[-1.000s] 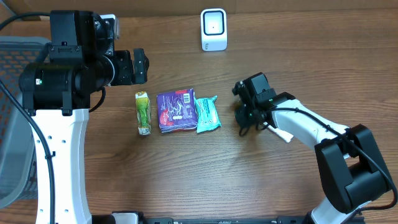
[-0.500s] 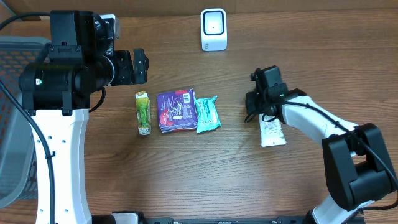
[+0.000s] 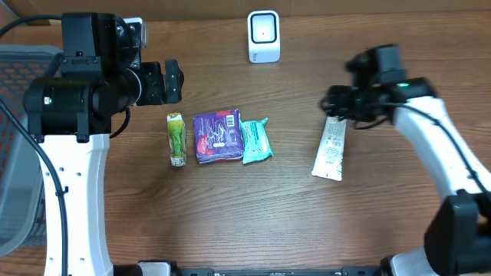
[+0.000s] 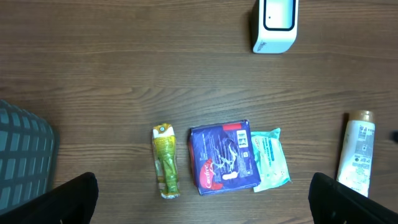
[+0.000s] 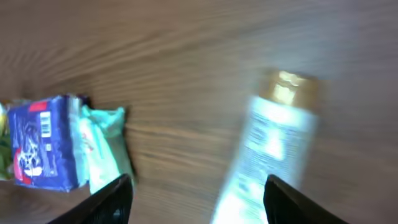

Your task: Scan the item barcode

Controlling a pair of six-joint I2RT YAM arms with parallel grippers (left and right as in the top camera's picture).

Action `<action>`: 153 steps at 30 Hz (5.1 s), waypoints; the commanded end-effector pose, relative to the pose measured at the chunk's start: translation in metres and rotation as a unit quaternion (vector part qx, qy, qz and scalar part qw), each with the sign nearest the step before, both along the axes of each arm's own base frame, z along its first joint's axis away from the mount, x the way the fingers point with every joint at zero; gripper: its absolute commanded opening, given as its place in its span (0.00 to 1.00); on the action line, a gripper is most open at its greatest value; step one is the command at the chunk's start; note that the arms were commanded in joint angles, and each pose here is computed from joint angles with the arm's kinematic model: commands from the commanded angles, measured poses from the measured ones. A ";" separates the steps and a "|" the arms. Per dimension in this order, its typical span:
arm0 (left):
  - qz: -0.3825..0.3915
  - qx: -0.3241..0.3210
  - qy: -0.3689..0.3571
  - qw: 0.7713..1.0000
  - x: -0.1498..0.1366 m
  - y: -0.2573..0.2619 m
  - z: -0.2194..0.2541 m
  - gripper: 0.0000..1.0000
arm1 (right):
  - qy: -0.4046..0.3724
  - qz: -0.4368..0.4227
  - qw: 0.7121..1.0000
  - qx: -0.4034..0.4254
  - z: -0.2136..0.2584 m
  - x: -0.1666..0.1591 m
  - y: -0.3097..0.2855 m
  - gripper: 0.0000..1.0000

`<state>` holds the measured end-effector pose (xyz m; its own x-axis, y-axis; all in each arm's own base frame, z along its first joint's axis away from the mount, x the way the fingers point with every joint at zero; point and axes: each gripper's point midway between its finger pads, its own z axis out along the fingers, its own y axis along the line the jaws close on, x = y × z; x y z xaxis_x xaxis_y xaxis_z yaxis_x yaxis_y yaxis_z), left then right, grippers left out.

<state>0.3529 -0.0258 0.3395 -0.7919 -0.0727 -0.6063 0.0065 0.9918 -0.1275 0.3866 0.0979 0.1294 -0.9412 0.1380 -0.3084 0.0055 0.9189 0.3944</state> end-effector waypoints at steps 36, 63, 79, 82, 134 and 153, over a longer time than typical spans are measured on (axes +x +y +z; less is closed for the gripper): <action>-0.004 0.003 -0.002 1.000 0.002 -0.001 0.001 1.00 | 0.078 0.022 0.978 0.190 -0.157 -0.050 -0.004 0.55; -0.004 0.002 -0.002 1.000 0.002 -0.001 0.001 1.00 | -0.039 0.168 0.937 0.303 0.029 -0.035 0.034 0.04; -0.004 0.002 -0.002 1.000 0.002 -0.001 0.001 1.00 | -0.155 0.254 0.895 0.332 0.190 -0.055 0.076 0.04; -0.004 0.002 -0.002 1.000 0.002 -0.001 0.001 1.00 | -0.148 0.255 0.895 0.334 0.190 -0.056 0.082 0.04; -0.004 0.003 -0.002 1.000 0.002 -0.001 0.001 0.99 | -0.374 0.254 0.675 -0.583 0.031 0.229 0.126 0.04; -0.004 0.003 -0.002 1.000 0.002 -0.001 0.001 1.00 | -0.378 0.177 0.728 -0.544 0.055 0.210 0.132 0.04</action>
